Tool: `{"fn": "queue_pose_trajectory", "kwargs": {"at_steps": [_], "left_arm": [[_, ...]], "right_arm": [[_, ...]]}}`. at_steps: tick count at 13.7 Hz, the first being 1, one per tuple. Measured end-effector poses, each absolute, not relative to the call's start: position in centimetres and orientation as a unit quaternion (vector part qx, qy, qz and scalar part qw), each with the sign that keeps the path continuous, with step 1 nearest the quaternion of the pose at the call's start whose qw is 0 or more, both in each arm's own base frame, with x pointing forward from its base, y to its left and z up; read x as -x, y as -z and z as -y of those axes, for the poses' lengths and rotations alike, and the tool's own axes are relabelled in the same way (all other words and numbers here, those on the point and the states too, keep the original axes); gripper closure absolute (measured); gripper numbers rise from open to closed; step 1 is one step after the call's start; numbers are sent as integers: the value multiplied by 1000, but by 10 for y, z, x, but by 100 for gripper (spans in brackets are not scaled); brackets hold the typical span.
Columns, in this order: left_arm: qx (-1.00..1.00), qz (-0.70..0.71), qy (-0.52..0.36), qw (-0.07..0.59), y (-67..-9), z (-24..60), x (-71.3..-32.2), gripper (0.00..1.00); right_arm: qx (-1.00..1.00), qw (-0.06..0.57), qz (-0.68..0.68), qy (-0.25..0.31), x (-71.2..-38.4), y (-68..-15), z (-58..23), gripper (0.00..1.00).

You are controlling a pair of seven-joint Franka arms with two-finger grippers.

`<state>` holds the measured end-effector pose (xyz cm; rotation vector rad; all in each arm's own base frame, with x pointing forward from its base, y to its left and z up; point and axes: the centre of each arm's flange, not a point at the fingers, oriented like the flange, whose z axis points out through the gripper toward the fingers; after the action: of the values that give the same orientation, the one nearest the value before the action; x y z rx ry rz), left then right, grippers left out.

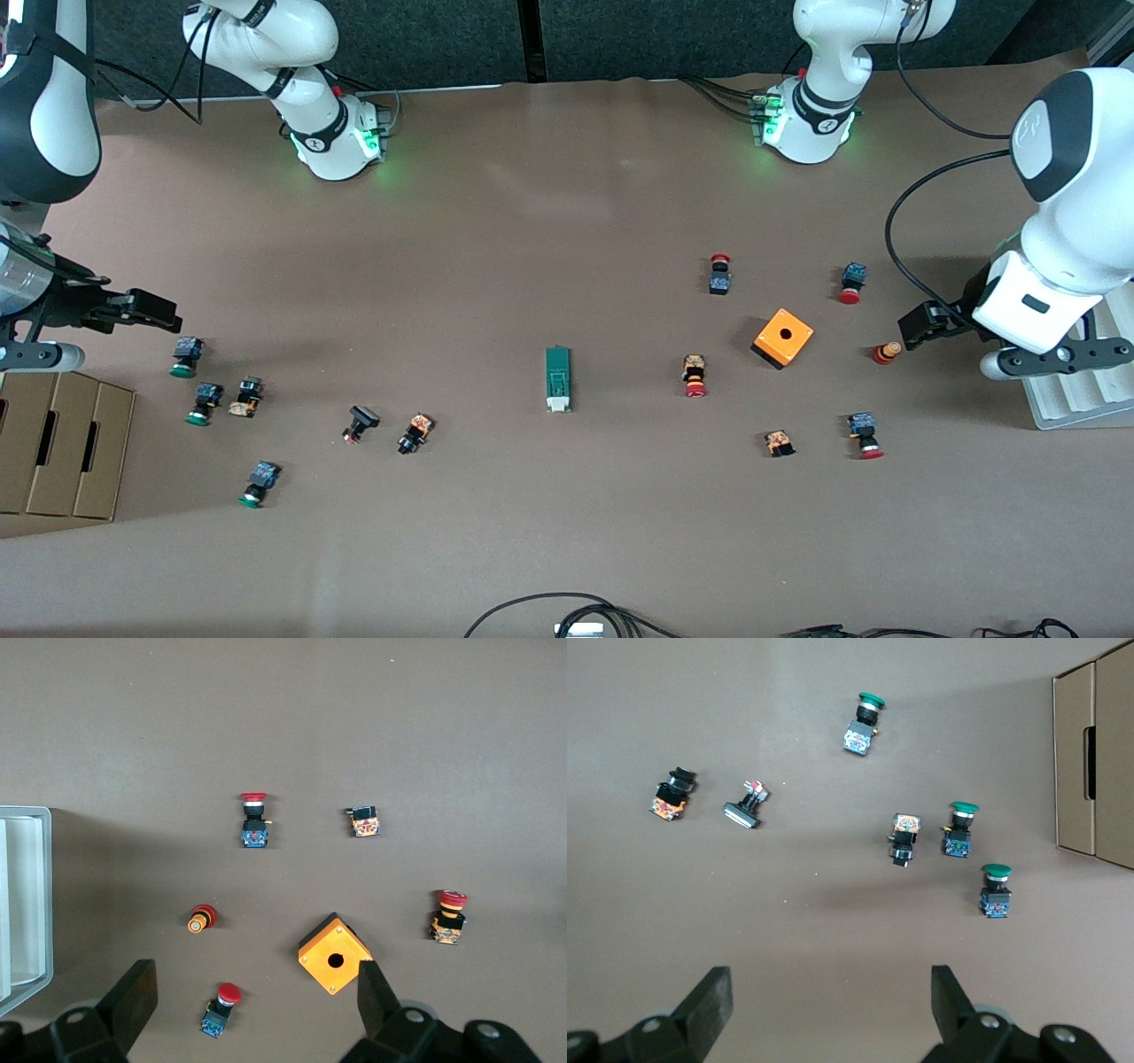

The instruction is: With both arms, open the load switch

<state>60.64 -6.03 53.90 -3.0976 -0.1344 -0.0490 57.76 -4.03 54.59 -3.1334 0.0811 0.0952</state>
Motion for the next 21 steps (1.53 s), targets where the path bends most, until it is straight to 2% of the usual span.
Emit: {"fn": "queue_pose_trajectory", "kwargs": {"at_steps": [17, 21], "left_arm": [[999, 32, 9, 19, -524, 76, -611, 0], [996, 87, 0, -36, -524, 98, -611, 0]], "right_arm": [[999, 3, -25, -41, -581, -535, 40, 0], [999, 3, -25, -41, -581, -535, 39, 0]]}}
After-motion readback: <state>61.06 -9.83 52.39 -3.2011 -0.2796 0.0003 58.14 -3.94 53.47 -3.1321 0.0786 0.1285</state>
